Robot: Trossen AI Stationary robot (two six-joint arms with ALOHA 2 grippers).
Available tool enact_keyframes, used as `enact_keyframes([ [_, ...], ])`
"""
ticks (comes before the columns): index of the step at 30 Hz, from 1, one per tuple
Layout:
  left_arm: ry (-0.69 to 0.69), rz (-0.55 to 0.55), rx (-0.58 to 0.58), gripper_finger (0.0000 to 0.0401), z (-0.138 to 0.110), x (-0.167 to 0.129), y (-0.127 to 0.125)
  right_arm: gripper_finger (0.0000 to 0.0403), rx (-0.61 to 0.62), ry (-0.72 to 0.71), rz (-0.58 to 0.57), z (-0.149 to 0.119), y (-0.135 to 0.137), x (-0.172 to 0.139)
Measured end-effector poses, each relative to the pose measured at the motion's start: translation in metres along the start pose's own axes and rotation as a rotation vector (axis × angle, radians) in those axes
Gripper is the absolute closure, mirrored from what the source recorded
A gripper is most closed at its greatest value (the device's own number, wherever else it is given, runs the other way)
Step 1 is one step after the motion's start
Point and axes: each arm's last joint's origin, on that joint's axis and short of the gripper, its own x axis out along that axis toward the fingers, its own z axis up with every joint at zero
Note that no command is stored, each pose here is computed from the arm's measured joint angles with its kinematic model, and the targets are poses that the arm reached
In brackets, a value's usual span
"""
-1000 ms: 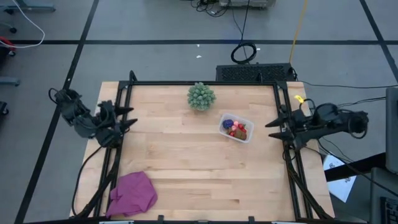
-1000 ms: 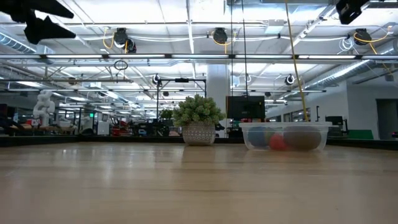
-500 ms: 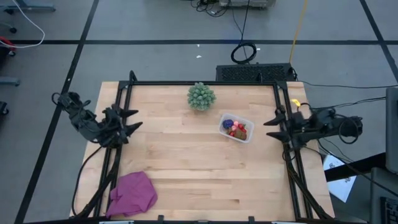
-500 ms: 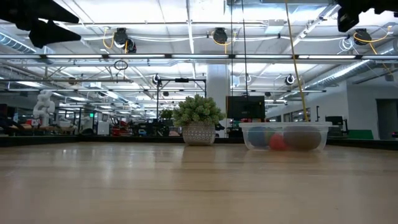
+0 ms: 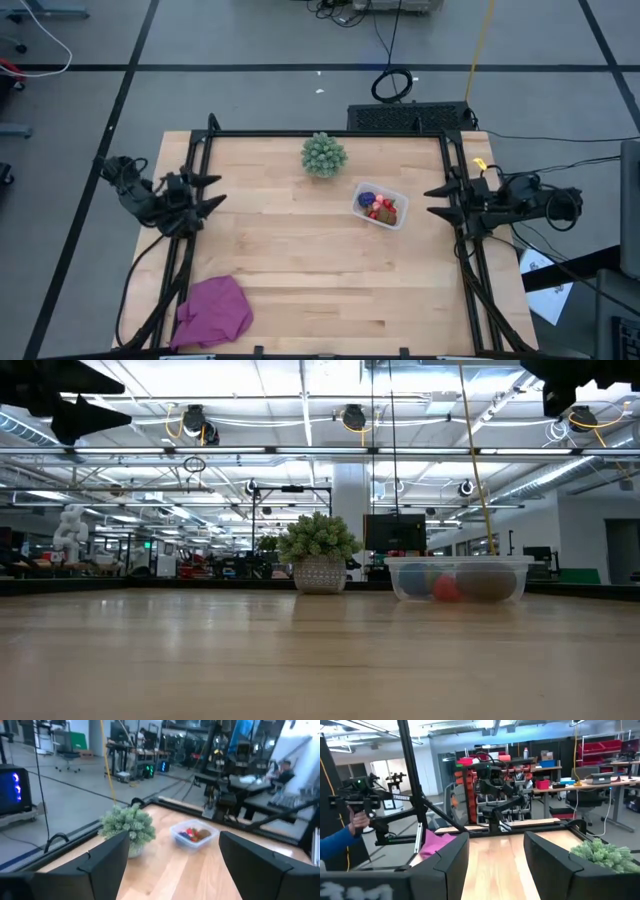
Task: Pick and placing Produce into tupperware
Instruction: Return to Home Position
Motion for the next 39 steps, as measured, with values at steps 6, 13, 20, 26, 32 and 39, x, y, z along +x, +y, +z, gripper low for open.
enact_keyframes([
  [6,-0.036,0.022,-0.022,0.0089,-0.019,0.009,-0.007,0.0220,0.001,-0.015,0.003,0.001,0.000,0.000],
  [13,-0.086,-0.019,-0.013,0.0089,-0.042,0.023,-0.012,0.0220,0.002,0.002,0.004,-0.008,0.000,0.004],
  [20,-0.130,-0.032,0.033,0.0089,-0.058,0.036,-0.007,0.0220,0.007,0.010,0.004,-0.020,-0.001,0.009],
  [26,-0.088,-0.013,0.023,0.0089,-0.062,0.042,0.002,0.0220,0.028,0.041,0.000,-0.026,-0.001,0.010],
  [32,-0.023,-0.020,0.002,0.0089,-0.068,0.046,0.007,0.0220,-0.012,0.045,0.001,-0.026,-0.001,0.010],
  [39,-0.023,-0.004,0.005,0.0089,-0.068,0.047,0.010,0.0220,-0.052,0.059,0.001,-0.037,-0.002,0.013],
])
